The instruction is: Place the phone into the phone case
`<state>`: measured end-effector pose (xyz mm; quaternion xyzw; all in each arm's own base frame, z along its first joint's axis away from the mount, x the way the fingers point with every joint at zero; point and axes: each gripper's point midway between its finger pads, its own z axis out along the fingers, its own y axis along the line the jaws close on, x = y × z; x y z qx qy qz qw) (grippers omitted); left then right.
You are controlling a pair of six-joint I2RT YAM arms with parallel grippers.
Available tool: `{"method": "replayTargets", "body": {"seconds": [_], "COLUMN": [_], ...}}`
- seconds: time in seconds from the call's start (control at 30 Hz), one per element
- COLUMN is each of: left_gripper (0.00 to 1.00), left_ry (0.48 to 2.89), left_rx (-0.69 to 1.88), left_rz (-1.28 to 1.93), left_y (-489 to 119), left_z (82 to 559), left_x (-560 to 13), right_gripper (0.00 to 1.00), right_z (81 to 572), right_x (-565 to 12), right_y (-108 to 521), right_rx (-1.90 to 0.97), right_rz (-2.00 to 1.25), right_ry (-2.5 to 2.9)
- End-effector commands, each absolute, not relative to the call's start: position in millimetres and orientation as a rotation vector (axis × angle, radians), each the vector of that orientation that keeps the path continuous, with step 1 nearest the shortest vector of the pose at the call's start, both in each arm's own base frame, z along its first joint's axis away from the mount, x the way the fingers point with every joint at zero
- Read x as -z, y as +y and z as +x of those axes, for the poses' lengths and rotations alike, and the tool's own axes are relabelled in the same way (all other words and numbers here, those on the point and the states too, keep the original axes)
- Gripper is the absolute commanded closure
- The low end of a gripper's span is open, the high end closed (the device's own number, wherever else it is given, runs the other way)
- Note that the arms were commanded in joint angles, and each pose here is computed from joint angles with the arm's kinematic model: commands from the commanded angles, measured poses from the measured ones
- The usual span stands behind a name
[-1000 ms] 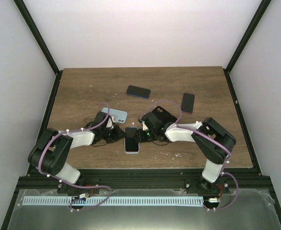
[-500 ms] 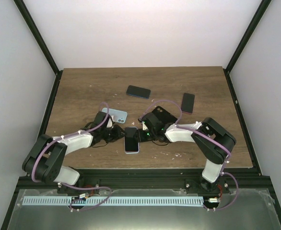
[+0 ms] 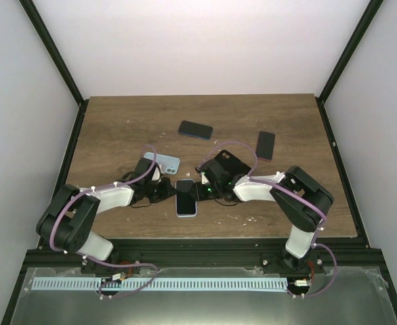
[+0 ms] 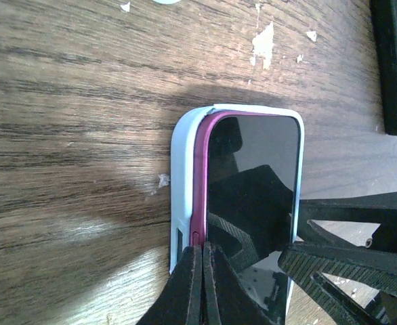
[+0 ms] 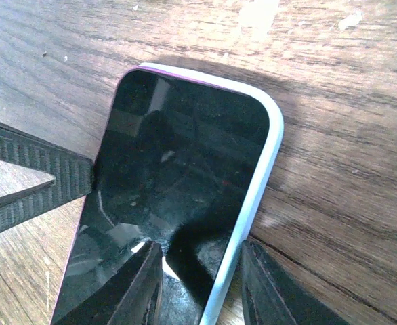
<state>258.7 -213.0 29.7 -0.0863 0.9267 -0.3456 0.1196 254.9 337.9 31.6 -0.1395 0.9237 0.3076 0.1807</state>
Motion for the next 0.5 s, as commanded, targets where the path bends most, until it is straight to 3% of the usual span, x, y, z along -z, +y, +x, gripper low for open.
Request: {"method": "replayTargets", "body": {"seconds": [0.0, 0.33, 0.47], "left_gripper": [1.00, 1.00, 0.90], "left_ry": [2.752, 2.823, 2.793], "left_rx": [1.025, 0.982, 0.996], "left_rz": [-0.269, -0.336, -0.314], "left_y": [-217.9, -208.7, -209.5], "left_z": [248.4, 232.6, 234.4], "left_x": [-9.0, 16.3, -0.7], "right_gripper": [0.67, 0.67, 0.67], "right_z": [246.9, 246.3, 248.6], "right_x": [-22.1, -43.4, -52.9], "right_y": [340.4, 350.6, 343.2], "right_rx": [-0.918, -1.092, -1.120], "right_rz": [-0.392, -0.382, -0.329], "right_ry": [2.624, 2.573, 2.574]}}
